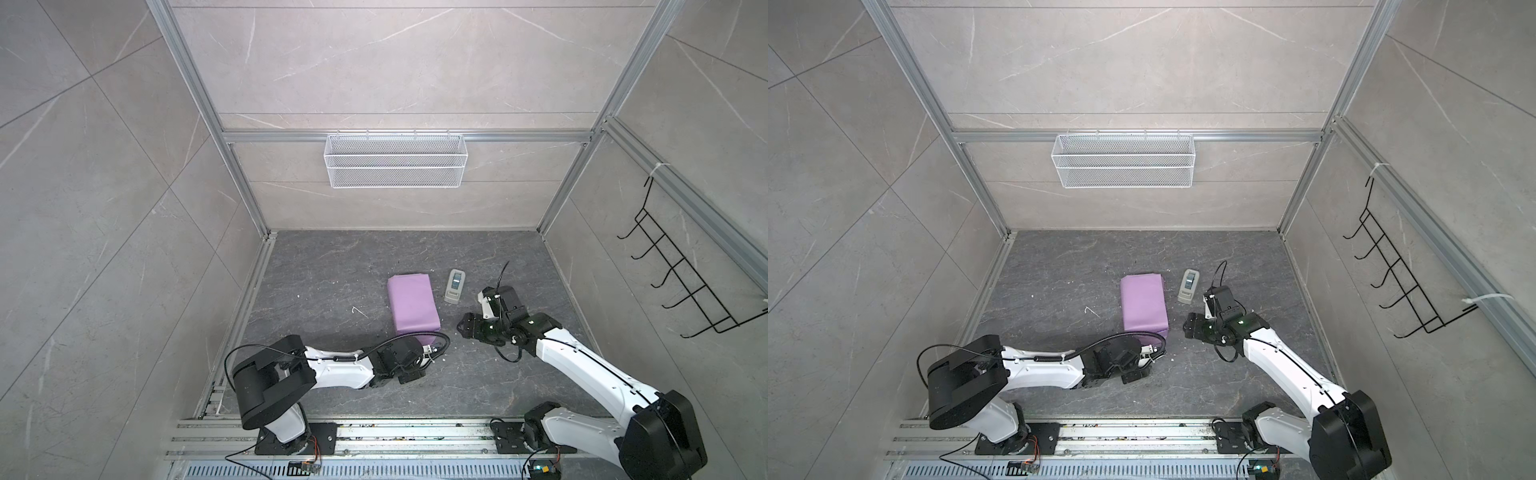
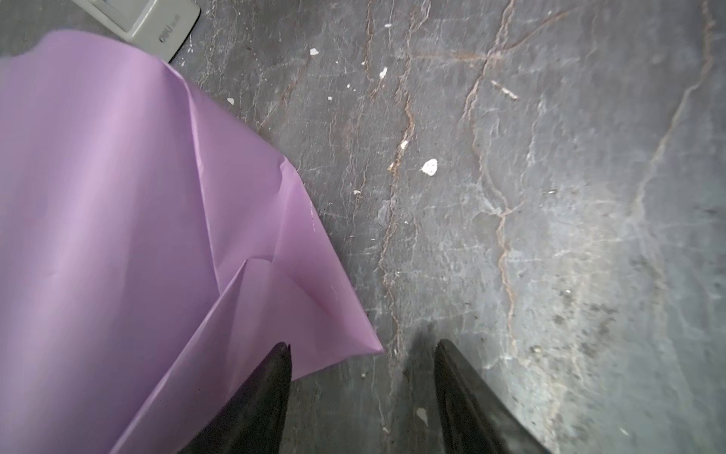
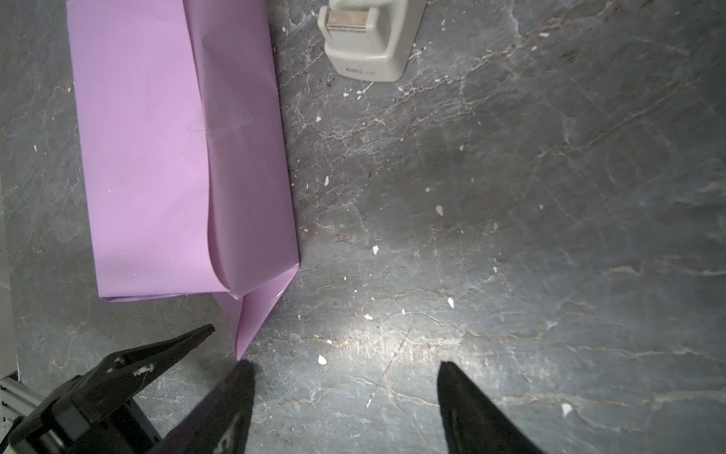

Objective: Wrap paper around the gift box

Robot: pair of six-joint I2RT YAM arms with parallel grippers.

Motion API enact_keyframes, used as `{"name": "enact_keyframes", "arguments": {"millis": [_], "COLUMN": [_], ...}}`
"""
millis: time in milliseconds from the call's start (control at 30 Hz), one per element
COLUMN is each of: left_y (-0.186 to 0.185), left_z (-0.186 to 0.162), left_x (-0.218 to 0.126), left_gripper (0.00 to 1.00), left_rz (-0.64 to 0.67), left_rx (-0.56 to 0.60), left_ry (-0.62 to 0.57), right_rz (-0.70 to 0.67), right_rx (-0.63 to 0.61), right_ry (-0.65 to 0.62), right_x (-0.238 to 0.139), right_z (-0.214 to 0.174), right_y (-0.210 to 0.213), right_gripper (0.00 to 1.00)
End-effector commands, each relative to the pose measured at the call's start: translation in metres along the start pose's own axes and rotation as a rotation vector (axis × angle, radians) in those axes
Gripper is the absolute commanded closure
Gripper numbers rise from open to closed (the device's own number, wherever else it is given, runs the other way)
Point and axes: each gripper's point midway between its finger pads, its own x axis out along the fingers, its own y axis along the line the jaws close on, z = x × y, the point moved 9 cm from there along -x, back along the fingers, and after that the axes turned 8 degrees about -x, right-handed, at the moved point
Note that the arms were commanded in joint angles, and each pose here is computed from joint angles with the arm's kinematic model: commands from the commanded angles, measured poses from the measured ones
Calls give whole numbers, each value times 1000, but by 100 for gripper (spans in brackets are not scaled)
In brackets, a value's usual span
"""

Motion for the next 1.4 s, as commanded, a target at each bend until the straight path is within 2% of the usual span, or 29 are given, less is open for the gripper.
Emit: {"name": "enact_keyframes", "arguments": {"millis": [0,267,700,1200,1367], "left_y": [4,3,3,3,3], "left_z": [15,14,8,14,16], "left_x": [4,15,12,5,4], "left_gripper": [39,44,51,84,96], "left_rz": [66,170,188,166,158], "left_rx": [55,105,123,99,111], "left_ry": [-43,-12,-7,-67,-76], "right_rz": [1,5,12,10,52], "right_rx": [-7,-4,0,-2,-26], "right_ry": [27,26,31,30,22], "right_x": [1,0,2,4,2], "right_z": [-5,-4,-3,-1,4], "right_y": [-3,-3,-3,-3,3], "right_gripper": [24,24,24,24,24]}}
